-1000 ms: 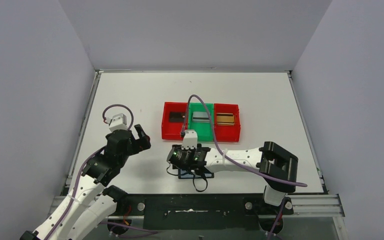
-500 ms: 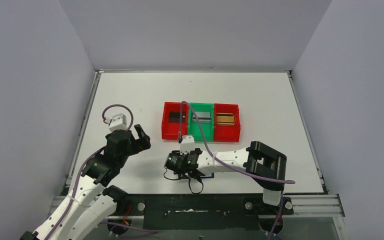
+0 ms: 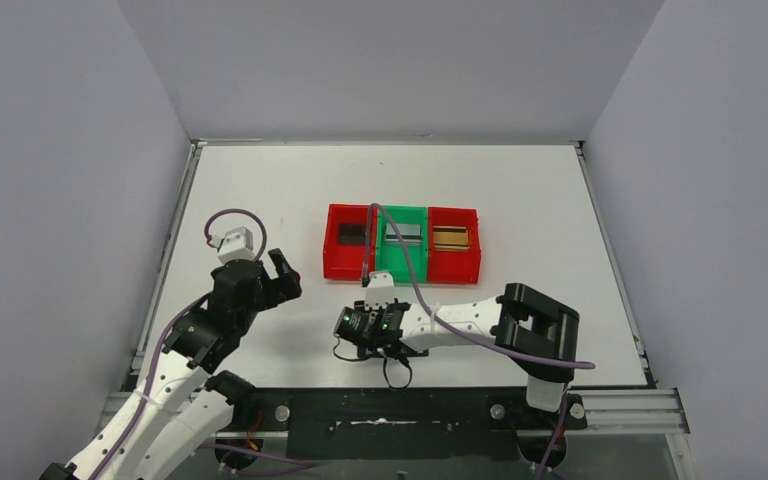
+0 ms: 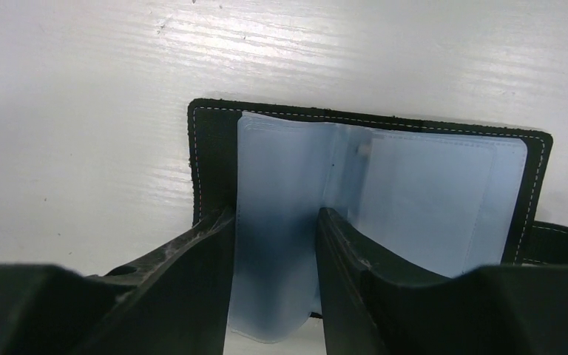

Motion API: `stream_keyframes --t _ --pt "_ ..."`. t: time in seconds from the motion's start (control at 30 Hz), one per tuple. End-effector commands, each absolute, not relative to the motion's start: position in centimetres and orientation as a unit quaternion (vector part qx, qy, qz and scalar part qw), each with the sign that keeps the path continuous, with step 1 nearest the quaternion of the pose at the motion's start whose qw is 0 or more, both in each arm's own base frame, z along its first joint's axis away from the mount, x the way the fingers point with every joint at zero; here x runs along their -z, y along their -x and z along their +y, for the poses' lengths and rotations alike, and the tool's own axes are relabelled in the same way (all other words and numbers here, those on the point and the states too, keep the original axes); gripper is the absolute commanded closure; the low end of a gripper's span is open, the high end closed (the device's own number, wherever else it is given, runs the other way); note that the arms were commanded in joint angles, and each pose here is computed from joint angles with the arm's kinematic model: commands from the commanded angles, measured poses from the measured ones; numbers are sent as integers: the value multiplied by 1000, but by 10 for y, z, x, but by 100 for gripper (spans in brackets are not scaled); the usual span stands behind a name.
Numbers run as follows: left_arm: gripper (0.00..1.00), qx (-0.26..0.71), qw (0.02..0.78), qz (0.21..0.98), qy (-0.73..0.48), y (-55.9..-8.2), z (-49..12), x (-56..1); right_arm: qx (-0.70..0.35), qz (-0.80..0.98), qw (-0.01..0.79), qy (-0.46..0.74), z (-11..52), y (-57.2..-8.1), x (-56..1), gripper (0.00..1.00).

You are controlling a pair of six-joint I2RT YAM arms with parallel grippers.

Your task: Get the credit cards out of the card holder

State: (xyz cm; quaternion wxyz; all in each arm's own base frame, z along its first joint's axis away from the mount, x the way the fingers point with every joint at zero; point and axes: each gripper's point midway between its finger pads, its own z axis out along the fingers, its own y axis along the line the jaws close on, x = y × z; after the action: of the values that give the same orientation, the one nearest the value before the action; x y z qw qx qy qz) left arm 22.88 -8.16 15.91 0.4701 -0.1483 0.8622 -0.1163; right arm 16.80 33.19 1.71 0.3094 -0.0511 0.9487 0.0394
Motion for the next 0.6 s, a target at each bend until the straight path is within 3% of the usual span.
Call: stream_keyframes --t 0.0,0.4,0.5,0.57 --pt "10 132 493 846 156 -236 -83 -177 -61 956 283 41 326 -162 -1 64" --pt "10 131 490 848 154 -236 -84 -175 -128 943 306 29 341 -177 -34 75" --pt "10 130 489 848 154 -236 -84 -174 -138 937 319 30 346 -179 -50 69" --pt "10 131 489 849 154 -236 -84 -174 -138 934 328 27 345 -181 -59 58"
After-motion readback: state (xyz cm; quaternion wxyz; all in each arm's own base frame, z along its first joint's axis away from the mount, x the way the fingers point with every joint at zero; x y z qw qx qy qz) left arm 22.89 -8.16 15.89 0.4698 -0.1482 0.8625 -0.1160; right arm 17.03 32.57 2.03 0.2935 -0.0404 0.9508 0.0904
